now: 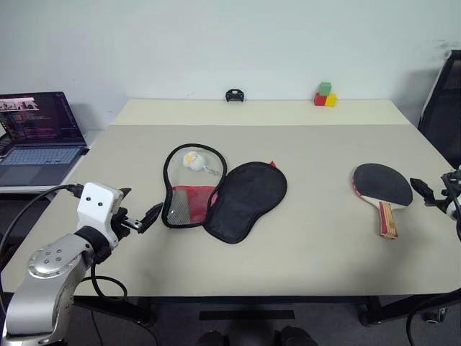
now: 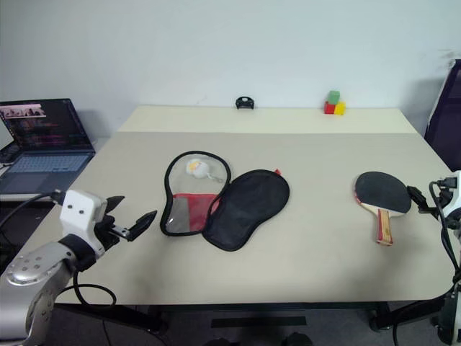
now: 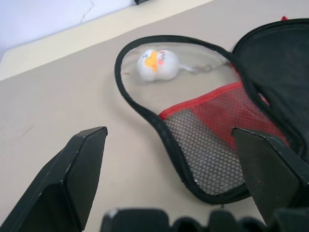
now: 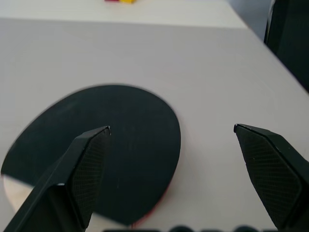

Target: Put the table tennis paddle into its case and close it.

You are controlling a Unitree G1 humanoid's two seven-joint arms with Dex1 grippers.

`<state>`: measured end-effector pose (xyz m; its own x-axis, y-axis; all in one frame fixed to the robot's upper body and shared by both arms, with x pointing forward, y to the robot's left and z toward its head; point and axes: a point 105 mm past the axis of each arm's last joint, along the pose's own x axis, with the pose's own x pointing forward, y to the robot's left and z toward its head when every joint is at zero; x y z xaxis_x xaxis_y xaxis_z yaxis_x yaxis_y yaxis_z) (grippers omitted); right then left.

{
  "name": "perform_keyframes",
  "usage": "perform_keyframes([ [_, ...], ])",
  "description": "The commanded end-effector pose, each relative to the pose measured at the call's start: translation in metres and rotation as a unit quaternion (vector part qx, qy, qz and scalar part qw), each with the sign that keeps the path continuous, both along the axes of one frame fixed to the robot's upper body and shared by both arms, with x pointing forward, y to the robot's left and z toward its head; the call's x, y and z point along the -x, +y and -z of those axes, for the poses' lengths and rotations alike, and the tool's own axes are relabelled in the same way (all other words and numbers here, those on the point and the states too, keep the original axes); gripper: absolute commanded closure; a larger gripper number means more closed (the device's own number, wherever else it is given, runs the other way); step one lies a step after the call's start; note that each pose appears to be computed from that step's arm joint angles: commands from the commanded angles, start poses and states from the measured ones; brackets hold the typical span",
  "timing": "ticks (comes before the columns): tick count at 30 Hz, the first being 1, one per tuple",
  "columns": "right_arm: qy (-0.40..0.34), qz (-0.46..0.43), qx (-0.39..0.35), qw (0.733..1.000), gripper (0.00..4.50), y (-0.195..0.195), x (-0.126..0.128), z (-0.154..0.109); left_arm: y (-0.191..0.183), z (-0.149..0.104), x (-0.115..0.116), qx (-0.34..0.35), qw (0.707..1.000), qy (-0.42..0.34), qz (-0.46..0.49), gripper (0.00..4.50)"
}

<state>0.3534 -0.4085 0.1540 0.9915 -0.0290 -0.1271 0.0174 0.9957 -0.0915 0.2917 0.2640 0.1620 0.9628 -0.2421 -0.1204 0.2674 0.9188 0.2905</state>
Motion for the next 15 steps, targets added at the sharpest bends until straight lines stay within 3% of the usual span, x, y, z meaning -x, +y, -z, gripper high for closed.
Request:
perform_keyframes([
  [1,-0.046,0.007,0.023,0.999,0.01,-0.011,0.005,-0.040,-0.003,-0.006,-0.007,-0.010,1.000,-0.023,0.006,0.00],
  [9,-0.101,-0.051,0.002,0.994,0.01,0.012,0.010,-0.074,-0.011,-0.007,-0.019,0.010,0.999,-0.032,0.039,0.00],
  [15,-0.056,-0.157,-0.023,0.986,0.01,0.069,0.009,-0.060,-0.015,-0.015,-0.018,0.030,0.997,-0.045,0.063,0.00],
])
